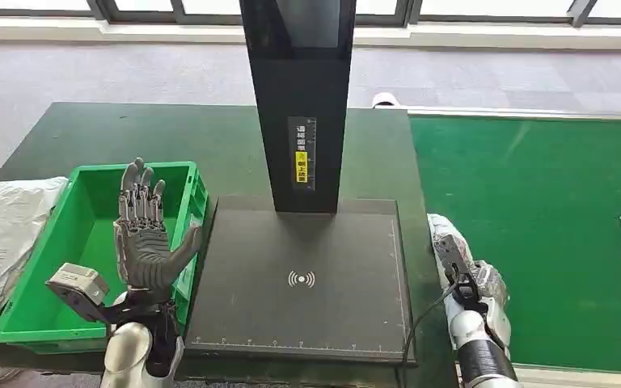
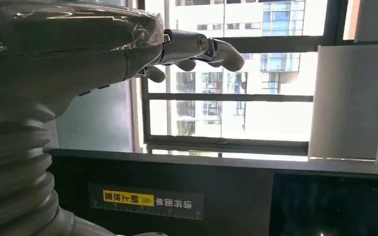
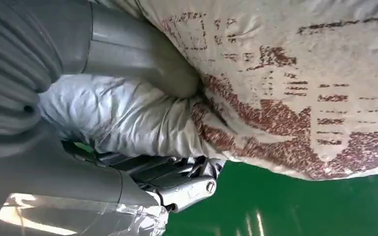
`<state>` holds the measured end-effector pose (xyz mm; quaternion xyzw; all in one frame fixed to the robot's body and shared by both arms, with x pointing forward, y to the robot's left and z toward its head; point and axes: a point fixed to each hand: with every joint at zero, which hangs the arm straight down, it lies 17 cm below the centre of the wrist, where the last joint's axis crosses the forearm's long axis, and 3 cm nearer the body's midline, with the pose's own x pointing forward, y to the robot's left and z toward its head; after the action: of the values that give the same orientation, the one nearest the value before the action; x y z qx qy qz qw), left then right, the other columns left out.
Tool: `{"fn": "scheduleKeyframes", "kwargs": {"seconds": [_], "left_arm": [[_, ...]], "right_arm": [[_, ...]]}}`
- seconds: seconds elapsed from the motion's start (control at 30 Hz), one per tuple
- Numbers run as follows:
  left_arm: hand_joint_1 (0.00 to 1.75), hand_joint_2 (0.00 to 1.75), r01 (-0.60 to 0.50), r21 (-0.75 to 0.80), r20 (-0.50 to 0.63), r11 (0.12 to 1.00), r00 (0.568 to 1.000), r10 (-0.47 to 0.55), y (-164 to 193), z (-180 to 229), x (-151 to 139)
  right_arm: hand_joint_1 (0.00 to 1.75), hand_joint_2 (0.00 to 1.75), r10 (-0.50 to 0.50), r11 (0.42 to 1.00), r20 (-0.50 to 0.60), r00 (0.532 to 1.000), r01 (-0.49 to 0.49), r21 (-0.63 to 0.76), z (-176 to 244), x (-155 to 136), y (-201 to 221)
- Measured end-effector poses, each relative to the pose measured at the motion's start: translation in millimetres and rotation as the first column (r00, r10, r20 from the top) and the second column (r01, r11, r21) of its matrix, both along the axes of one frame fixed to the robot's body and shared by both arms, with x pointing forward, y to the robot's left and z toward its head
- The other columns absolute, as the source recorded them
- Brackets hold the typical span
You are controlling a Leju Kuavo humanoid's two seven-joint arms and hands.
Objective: Moved the parcel from conveyor to table for the left to box.
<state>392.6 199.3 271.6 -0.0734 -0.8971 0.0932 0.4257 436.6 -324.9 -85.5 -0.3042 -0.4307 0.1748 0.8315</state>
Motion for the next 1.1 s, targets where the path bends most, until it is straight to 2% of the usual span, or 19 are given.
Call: {"fn": "scheduleKeyframes", "kwargs": {"seconds": [0.43, 0.73, 0.77, 0.83, 0.9, 1.1], "left_arm": [[0.0, 1.75, -0.011, 0.0, 0.002, 1.0, 1.0, 0.011, 4, 1, -7], [0.0, 1.75, -0.029, -0.002, 0.001, 1.0, 1.0, 0.029, 9, 1, -13], [0.0, 1.75, -0.03, -0.002, 0.001, 1.0, 1.0, 0.03, 9, 1, -14], [0.0, 1.75, -0.035, -0.002, 0.001, 0.999, 0.999, 0.035, 10, 0, -14], [0.0, 1.75, -0.039, -0.004, 0.001, 0.999, 0.999, 0.039, 11, 0, -14], [0.0, 1.75, -0.042, -0.005, 0.002, 0.999, 0.999, 0.042, 11, 0, -15]], "right_arm": [[1.75, 1.75, 0.01, 1.0, 0.018, 1.0, -0.009, -0.016, 4, 2, 1], [1.75, 1.75, -0.017, 0.998, 0.166, 0.986, 0.027, -0.058, 28, 5, -10], [1.75, 1.75, -0.031, 0.997, 0.24, 0.97, 0.046, -0.059, 39, 5, -12], [1.75, 1.75, -0.021, 0.992, 0.434, 0.901, 0.073, -0.104, 77, 1, -15], [1.75, 1.75, -0.016, 0.987, 0.537, 0.843, 0.099, -0.125, 106, -2, -16], [1.75, 1.75, -0.042, 0.978, 0.655, 0.755, 0.164, -0.127, 154, -8, -27]]}}
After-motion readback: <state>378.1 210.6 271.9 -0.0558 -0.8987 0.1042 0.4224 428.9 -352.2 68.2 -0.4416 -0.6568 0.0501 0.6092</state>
